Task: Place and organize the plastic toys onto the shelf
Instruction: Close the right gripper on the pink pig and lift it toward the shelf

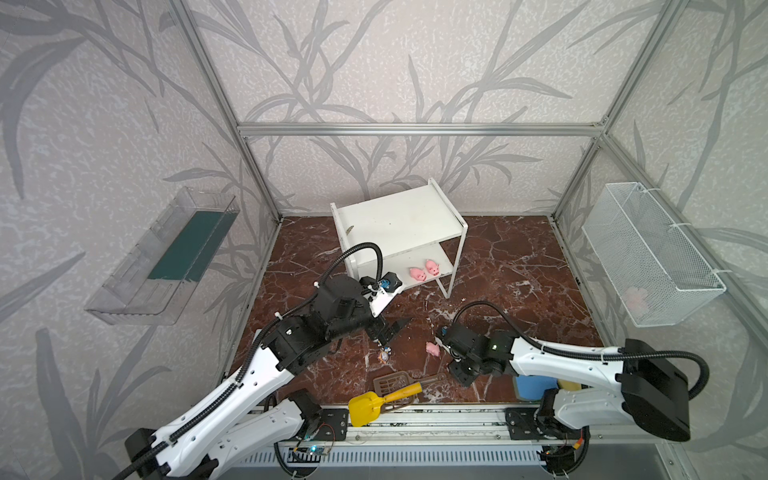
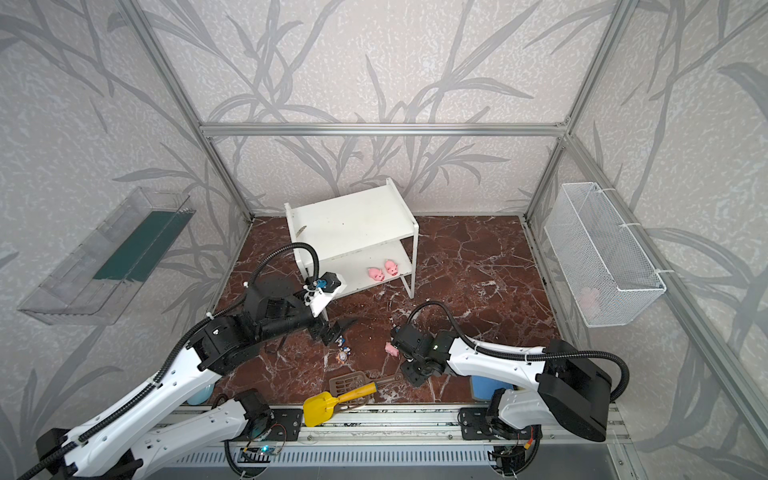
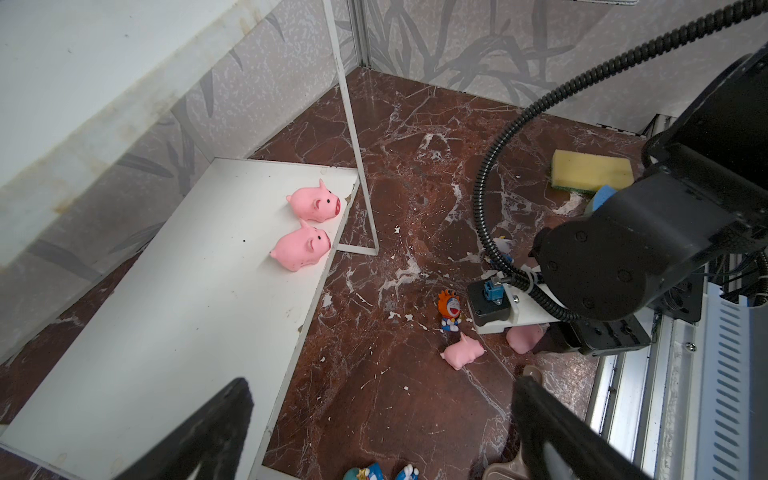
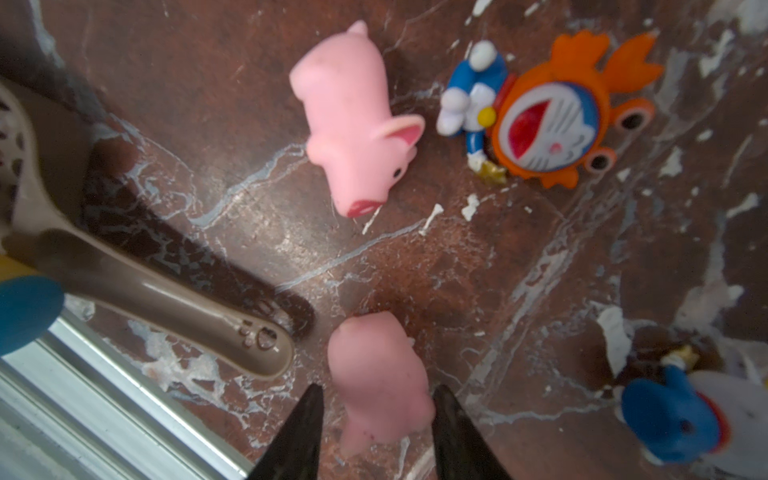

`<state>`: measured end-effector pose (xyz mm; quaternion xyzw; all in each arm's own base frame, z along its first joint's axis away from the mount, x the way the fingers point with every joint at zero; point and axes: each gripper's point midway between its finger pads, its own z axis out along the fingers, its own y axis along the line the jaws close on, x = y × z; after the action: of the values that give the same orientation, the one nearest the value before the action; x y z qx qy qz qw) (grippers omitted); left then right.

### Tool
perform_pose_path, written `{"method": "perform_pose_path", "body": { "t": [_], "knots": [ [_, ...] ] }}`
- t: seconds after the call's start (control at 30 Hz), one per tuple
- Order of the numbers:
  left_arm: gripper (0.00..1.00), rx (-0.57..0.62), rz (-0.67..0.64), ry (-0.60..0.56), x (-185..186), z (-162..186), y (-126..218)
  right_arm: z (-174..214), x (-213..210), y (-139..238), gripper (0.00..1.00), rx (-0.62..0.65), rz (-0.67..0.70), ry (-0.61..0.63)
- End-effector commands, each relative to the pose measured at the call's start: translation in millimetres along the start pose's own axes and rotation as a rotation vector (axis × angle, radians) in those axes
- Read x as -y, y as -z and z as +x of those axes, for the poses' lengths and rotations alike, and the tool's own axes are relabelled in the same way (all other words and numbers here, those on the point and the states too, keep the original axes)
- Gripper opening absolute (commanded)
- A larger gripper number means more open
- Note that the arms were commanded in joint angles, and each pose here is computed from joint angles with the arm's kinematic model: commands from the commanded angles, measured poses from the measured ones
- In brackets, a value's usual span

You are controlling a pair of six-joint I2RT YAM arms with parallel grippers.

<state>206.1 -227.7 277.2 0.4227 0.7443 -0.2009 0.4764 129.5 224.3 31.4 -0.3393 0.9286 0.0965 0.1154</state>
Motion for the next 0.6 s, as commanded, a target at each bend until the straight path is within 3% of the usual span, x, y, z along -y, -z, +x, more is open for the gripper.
{"method": "perform_pose_path", "body": {
  "t": [0.0, 0.17, 0.37, 0.57],
  "knots": [
    [0.99, 0.005, -0.01, -0.024, -2.1, -0.8, 1.4, 3.8, 0.3, 0.3, 0.36, 0.003, 0.0, 0.005],
    [0.99, 0.002, -0.007, -0.024, -1.8, -0.6, 0.1, 7.0, -1.5, 0.5, 0.34, 0.002, -0.016, -0.002],
    [0.99, -0.001, -0.006, -0.023, -1.6, -0.1, -0.8, 10.5, -0.1, -3.8, 0.48, -0.001, -0.007, -0.007],
    [0.99, -0.004, -0.004, -0.021, -1.5, 0.5, -1.7, 9.1, 1.4, -5.7, 0.47, 0.003, 0.004, -0.011]
  ]
}}
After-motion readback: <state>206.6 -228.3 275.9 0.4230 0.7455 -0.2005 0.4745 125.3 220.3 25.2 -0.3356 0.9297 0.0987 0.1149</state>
